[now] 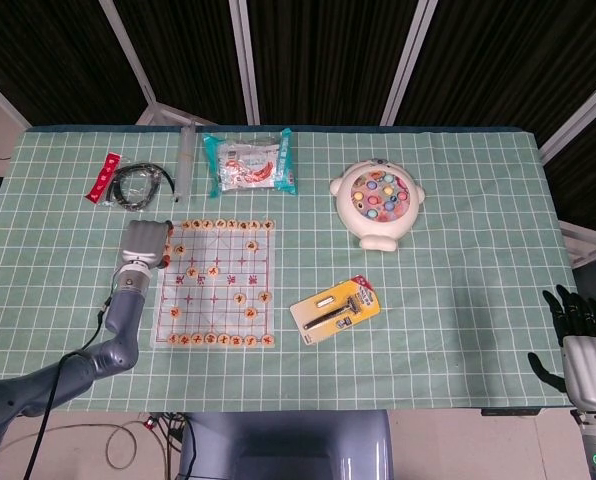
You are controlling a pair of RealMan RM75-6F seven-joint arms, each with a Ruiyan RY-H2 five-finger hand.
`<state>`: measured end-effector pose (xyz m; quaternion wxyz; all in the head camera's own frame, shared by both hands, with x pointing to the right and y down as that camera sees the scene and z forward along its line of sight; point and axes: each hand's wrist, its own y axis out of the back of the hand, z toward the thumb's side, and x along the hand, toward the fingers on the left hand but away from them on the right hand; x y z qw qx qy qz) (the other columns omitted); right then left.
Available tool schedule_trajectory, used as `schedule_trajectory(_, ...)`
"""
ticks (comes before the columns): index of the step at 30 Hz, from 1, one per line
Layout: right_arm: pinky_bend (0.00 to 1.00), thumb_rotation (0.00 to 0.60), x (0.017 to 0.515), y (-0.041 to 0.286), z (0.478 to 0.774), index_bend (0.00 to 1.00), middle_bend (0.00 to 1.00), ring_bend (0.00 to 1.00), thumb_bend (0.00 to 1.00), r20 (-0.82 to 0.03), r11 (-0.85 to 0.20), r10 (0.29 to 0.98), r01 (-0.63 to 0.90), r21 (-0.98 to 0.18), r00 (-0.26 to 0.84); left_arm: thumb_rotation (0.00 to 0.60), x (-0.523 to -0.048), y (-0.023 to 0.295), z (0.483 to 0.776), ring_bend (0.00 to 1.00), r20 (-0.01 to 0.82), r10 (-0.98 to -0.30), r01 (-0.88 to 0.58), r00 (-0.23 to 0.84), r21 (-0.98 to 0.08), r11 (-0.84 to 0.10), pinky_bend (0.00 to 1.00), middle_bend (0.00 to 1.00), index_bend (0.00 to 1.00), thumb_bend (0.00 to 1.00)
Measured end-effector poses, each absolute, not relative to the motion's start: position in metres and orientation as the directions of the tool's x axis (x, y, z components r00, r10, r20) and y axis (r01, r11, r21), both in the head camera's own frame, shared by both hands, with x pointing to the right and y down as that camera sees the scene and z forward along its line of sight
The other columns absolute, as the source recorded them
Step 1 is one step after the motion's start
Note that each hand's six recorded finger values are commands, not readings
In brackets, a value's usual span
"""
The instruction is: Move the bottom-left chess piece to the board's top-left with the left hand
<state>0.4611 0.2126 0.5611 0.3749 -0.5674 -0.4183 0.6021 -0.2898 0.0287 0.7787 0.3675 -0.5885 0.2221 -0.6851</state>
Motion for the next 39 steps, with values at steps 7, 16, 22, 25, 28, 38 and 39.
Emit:
schedule_trajectory(7,0.0,0.6,0.461,0.213,0.561,0.0,0.0,0.0,0.34,-0.37,-0.369,0.926,0.022,-0.929,-0.076,0.6,-0.291,0.027,0.775,0.94,0.635,-0.771,0.234,-0.038,-0.745,-0.625,1.0,0.99,0.33,0.23)
schedule_trajectory(16,0.0,0.6,0.46,0.213,0.561,0.0,0.0,0.0,0.34,-0.371,-0.371,0.927,0.012,-0.929,-0.063,0.6,-0.297,0.026,0.748,0.78,0.598,-0.801,0.152,-0.024,-0.79,-0.594,0.9,0.82,0.23,0.22)
schedule_trajectory(22,0.0,0.6,0.459,0.214,0.561,0.0,0.0,0.0,0.34,-0.37,-0.371,0.928,-0.004,-0.929,-0.045,0.6,-0.303,0.039,0.708,0.45,0.537,-0.844,0.042,0.015,-0.843,-0.536,0.57,0.37,0.03,0.21)
schedule_trajectory(25,0.0,0.6,0.458,0.214,0.561,0.0,0.0,0.0,0.34,-0.37,-0.371,0.928,-0.017,-0.929,-0.034,0.6,-0.311,0.054,0.682,0.21,0.485,-0.874,-0.004,0.037,-0.874,-0.485,0.35,0.12,0.0,0.19)
schedule_trajectory(28,0.0,0.6,0.456,0.214,0.559,0.0,0.0,0.0,0.34,-0.364,-0.364,0.931,-0.046,-0.93,-0.016,0.6,-0.325,0.075,0.657,0.04,0.434,-0.899,-0.016,0.058,-0.9,-0.436,0.18,0.0,0.0,0.15)
schedule_trajectory(38,0.0,0.6,0.45,0.213,0.552,0.0,0.0,0.0,0.34,-0.309,-0.301,0.949,-0.114,-0.947,0.056,0.6,-0.37,0.167,0.59,0.0,0.331,-0.939,0.003,0.096,-0.943,-0.332,0.02,0.0,0.0,0.06)
schedule_trajectory(39,0.0,0.6,0.45,0.214,0.553,0.0,0.0,0.0,0.34,-0.309,-0.301,0.949,-0.114,-0.947,0.057,0.6,-0.376,0.179,0.585,0.0,0.327,-0.941,0.001,0.089,-0.945,-0.328,0.02,0.0,0.0,0.06)
